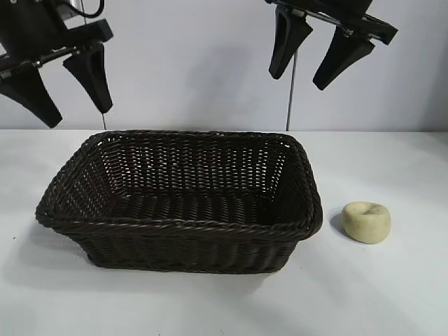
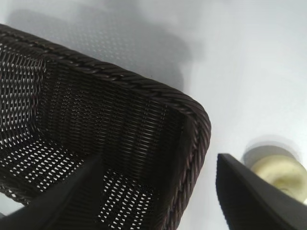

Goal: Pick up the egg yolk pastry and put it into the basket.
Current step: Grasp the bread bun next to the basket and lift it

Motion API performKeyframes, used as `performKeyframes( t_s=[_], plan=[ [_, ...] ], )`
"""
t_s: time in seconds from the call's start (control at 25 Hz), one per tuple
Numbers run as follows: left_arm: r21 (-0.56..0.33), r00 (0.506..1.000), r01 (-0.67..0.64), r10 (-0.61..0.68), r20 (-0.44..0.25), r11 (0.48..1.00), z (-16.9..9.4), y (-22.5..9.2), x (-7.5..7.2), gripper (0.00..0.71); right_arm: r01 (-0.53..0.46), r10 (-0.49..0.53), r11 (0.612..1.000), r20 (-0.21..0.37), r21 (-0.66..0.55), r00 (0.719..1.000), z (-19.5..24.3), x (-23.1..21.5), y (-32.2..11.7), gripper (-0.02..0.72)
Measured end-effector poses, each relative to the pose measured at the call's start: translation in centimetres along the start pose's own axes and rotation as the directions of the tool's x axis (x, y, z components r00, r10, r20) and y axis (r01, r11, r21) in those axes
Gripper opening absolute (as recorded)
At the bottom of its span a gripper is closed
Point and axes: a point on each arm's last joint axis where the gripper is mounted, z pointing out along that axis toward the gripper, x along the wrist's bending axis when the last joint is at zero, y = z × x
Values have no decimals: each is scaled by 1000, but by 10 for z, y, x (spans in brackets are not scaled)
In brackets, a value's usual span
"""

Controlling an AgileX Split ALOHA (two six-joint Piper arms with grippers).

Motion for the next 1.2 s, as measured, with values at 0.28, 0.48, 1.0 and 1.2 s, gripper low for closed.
performKeyframes(
  t_s=[0.28, 0.48, 1.0, 1.2],
  plan=[
    [-93, 990, 46, -32, 140, 995, -22, -3, -20, 529, 3, -3, 1000, 6, 1, 1000, 0, -1, 0, 486],
    [-91, 980, 71, -52, 195, 993, -22, -3, -24, 529, 3, -3, 1000, 6, 1, 1000, 0, -1, 0, 486],
    [-91, 976, 78, -57, 210, 993, -23, -3, -26, 529, 14, -15, 1000, 39, 16, 999, 2, -4, -2, 486],
    [-91, 976, 78, -57, 210, 993, -23, -3, -26, 529, 15, -22, 997, 88, 80, 996, 17, -13, -13, 486]
  ],
)
